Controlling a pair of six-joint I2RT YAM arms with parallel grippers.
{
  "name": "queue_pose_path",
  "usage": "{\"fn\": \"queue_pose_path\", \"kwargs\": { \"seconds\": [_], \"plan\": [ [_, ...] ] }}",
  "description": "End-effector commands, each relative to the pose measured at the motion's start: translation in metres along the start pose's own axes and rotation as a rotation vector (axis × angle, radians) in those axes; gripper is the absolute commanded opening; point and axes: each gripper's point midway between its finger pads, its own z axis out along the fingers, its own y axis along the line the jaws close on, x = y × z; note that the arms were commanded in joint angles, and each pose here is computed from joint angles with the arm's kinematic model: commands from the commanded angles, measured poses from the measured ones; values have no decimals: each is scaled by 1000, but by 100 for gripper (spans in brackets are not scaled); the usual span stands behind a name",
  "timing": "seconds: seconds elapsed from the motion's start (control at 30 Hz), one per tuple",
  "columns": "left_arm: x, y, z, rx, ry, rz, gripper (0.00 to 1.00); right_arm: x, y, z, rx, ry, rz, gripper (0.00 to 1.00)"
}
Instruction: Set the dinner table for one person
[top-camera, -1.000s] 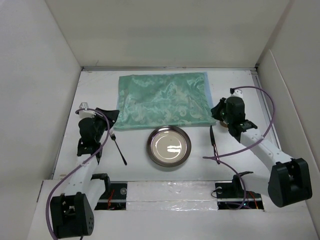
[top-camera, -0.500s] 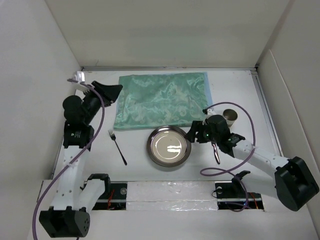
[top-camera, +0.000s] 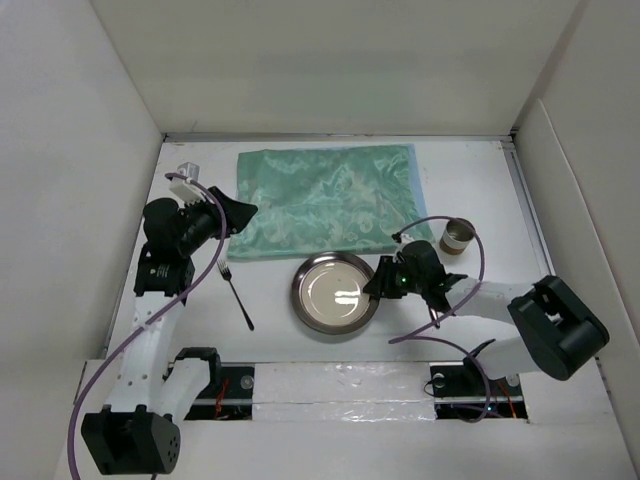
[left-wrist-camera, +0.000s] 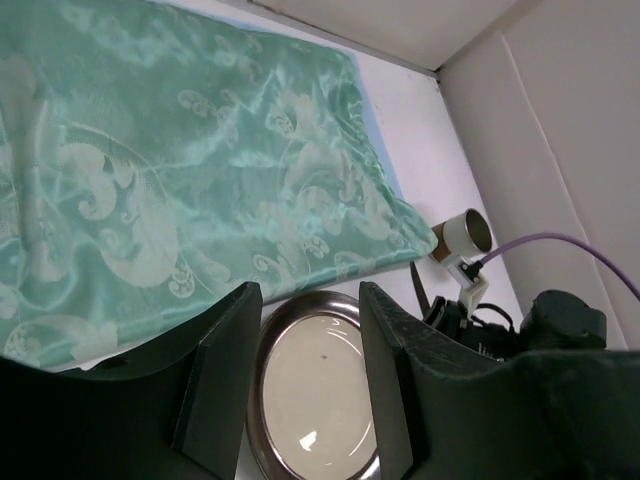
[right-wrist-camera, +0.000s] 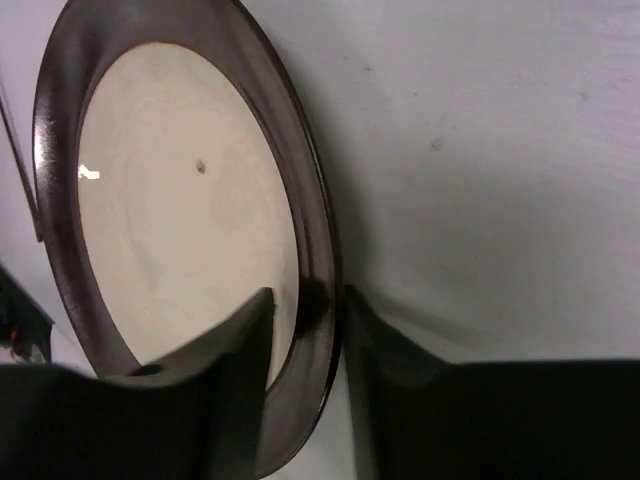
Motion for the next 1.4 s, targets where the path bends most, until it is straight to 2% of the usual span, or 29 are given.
{"fn": "queue_pose_path", "kwargs": {
  "seconds": [0.0,0.03,0.07,0.1,0.2,0.3,0.4,0.43,0.53,0.6,0.63,0.67,0.7,0.9,0.93,1.13,1.2,1.23,1.27,1.33,1.37],
  "plan": [
    [-14,-20,-8,74,-38,95,41,12,-3,7,-40,32,48,34],
    [-13,-20,-8,72,-35,94,41,11,-3,7,-55,33,62,27],
    [-11,-20,-9,75,-33,94,41,11,-2,8,-62,34,63,4],
    [-12,-20,-10,76,-37,96,41,6,-3,6,-63,21,71,0],
    [-16,-17,-9,49,-45,100,42,-6,14,-8,-124,-7,58,0],
    [-15,-18,-11,52,-46,102,42,-38,44,-36,-173,-90,8,0],
    [-15,-19,-8,59,-37,94,42,-113,86,-66,-241,-277,-49,0],
    [-15,-20,-8,65,-35,95,42,-123,99,-73,-275,-291,-62,0],
    [-13,-19,-8,70,-34,89,42,-159,112,-67,-346,-302,-81,0],
    [-14,-18,-7,59,-37,89,42,-198,115,-51,-323,-345,-82,0],
    [-14,-17,-8,53,-36,88,42,-209,115,-47,-346,-337,-79,0],
    [-14,-17,-8,53,-38,89,42,-237,131,-51,-391,-384,-106,0],
    [-14,-17,-9,54,-43,93,42,-243,119,-26,-373,-352,-72,0],
    [-16,-17,-11,43,-52,98,42,-311,111,10,-385,-383,1,0],
    [-16,-17,-11,43,-55,100,42,-309,100,27,-358,-355,33,0],
    [-15,-16,-10,46,-47,95,42,-316,62,64,-266,-332,113,0],
    [-16,-16,-9,42,-48,96,42,-305,42,81,-210,-297,140,4],
    [-15,-15,-9,40,-44,94,42,-300,34,86,-183,-284,138,9],
    [-13,-15,-8,43,-39,92,42,-292,26,90,-163,-272,148,21],
    [-14,-16,-9,46,-44,92,42,-286,17,90,-123,-276,145,36],
    [-14,-15,-8,43,-42,91,42,-276,9,90,-97,-267,152,41]
  ]
}}
